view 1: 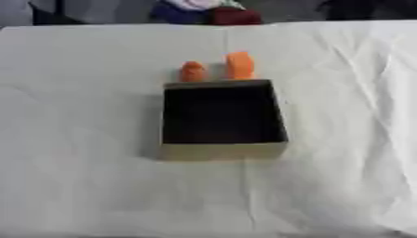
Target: Pick up objects on the table and place them in the box.
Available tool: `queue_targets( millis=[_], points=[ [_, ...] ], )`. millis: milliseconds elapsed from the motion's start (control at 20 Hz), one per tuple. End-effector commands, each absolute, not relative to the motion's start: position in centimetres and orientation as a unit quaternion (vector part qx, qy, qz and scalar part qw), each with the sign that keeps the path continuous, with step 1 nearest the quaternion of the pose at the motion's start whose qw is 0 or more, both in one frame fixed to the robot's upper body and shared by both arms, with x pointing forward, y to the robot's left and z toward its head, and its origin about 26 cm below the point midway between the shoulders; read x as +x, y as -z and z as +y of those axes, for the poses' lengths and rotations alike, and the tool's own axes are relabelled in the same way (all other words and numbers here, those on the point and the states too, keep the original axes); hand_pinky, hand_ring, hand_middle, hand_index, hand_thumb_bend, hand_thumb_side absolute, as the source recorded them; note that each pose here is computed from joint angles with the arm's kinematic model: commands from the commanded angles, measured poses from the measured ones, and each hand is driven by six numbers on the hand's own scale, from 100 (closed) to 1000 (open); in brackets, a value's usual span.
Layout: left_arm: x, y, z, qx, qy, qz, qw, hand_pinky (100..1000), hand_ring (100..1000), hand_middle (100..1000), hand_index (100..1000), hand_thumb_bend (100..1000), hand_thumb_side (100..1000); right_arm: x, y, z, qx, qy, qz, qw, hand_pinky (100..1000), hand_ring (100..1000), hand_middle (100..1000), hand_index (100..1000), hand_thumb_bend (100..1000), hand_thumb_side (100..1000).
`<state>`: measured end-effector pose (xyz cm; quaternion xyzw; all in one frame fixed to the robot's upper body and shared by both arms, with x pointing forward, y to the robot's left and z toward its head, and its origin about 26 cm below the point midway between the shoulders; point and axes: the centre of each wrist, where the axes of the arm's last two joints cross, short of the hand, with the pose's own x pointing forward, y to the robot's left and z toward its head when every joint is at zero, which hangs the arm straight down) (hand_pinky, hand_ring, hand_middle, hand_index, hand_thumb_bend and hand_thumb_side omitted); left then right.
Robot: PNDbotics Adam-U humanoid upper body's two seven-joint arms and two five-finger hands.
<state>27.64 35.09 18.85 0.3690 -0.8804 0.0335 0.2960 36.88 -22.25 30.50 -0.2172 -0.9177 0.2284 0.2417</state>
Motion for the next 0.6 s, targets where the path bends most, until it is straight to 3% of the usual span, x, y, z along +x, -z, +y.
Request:
queue_targets(
  millis=[50, 600],
  points=[
    [27.4, -19.6, 35.3, 0.371, -0.034, -0.884, 0.283, 753, 551, 626, 775, 100, 855, 37.1, -32.0, -21.7, -0.227, -0.242, -0.917, 0.221, 840, 673, 646, 725, 100, 877],
    [27.4, -19.5, 35.2, 0.369, -0.028, -0.884, 0.285, 754, 550, 628, 775, 100, 854, 43.9, -35.5, -16.8, -0.317, -0.376, -0.851, 0.184, 817, 739, 702, 762, 100, 905]
  ],
)
